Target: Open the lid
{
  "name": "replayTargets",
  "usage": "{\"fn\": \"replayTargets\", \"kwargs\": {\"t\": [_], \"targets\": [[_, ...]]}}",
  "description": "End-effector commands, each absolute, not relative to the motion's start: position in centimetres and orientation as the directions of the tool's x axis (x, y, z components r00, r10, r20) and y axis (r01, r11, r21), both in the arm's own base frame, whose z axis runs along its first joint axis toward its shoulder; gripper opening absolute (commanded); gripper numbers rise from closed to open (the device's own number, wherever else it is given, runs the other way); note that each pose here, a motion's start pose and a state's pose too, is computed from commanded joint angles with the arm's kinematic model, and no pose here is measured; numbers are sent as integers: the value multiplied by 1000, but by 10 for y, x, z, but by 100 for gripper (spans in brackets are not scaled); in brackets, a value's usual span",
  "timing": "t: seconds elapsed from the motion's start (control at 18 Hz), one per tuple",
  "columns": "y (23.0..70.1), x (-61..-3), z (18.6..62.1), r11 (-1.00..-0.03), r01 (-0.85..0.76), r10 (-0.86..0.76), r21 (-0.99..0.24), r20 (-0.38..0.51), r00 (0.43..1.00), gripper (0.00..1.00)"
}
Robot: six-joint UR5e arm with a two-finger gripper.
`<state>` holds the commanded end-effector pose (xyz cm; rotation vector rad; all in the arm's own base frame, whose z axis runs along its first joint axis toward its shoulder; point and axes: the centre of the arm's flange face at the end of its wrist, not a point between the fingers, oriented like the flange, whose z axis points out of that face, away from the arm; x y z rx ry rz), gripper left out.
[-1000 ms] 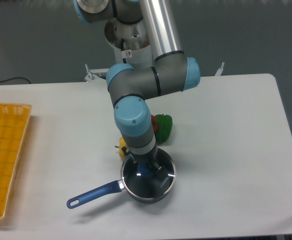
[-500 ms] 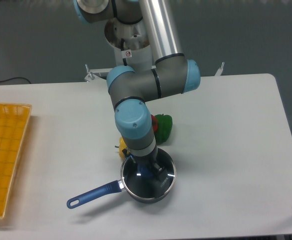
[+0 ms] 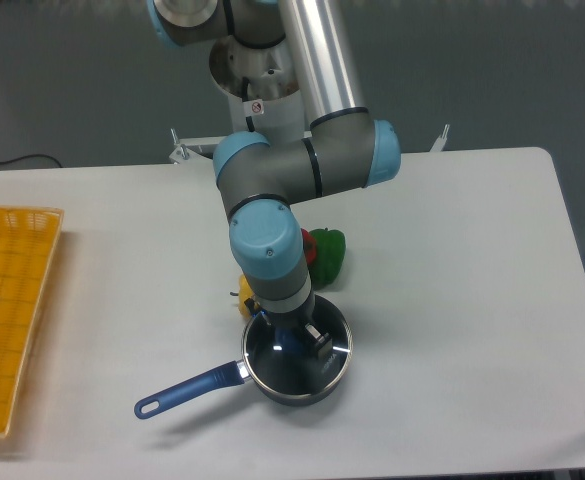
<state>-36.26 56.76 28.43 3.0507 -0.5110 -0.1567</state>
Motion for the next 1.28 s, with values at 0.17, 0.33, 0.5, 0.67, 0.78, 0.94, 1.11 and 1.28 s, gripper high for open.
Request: {"fn": "replayTargets", "kwargs": {"t": [0.17, 0.33, 0.5, 0.67, 0.78, 0.94, 1.11, 1.28], "targets": [[569, -363, 287, -949, -311, -315, 51, -96, 944, 60], [568, -362, 289, -950, -309, -312, 53, -92, 946, 60], [565, -361, 293, -950, -308, -312, 58, -82, 947, 60], [564, -359, 304, -950, -307, -311, 56, -86, 946, 60], [563, -360, 312, -951, -305, -309, 53, -94, 946, 60], [560, -362, 329, -952, -302, -305, 43, -112, 946, 60], [552, -364, 343, -953, -302, -304, 40, -117, 945, 60], [546, -368, 349, -948, -314, -317, 41, -123, 940, 60]]}}
